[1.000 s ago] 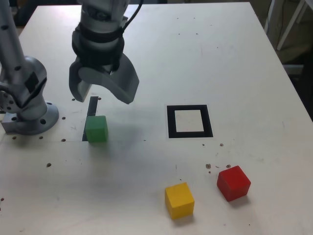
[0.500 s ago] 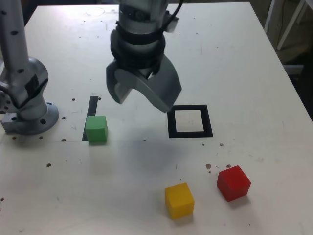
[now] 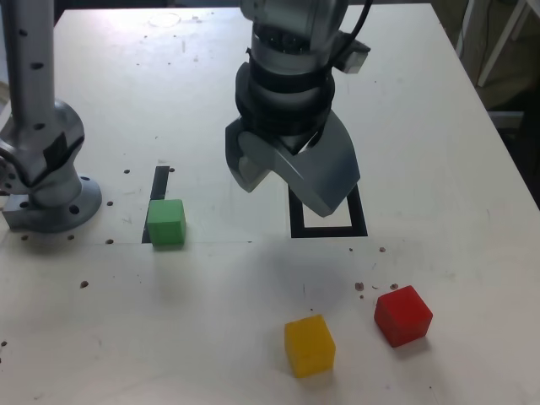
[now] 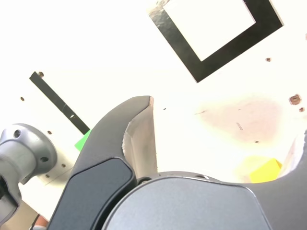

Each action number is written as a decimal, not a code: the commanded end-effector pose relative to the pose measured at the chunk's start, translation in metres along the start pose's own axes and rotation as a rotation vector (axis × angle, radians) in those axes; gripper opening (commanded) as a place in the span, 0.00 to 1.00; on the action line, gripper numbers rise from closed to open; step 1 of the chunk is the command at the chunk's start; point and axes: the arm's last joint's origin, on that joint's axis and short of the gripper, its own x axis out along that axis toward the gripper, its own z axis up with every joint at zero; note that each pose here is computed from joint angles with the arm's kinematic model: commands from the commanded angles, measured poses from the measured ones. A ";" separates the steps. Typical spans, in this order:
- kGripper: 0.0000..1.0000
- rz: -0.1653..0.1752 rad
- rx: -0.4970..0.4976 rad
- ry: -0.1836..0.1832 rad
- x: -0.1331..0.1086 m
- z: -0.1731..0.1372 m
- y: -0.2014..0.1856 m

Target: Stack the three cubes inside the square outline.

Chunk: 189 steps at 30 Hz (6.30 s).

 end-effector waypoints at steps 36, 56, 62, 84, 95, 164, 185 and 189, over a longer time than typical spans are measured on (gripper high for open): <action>0.99 0.048 0.409 -0.013 0.008 0.131 -0.030; 0.97 0.034 0.450 0.007 0.033 0.173 -0.038; 0.93 0.030 0.448 0.011 0.035 0.178 -0.038; 0.39 0.049 0.436 0.032 0.034 0.178 -0.041; 0.38 0.043 0.444 0.032 0.032 0.177 -0.041; 0.36 -0.266 -0.561 0.092 0.072 0.014 0.108; 0.71 -0.264 -0.541 0.091 0.077 0.027 0.112; 0.97 -0.268 -0.539 0.096 0.078 0.027 0.111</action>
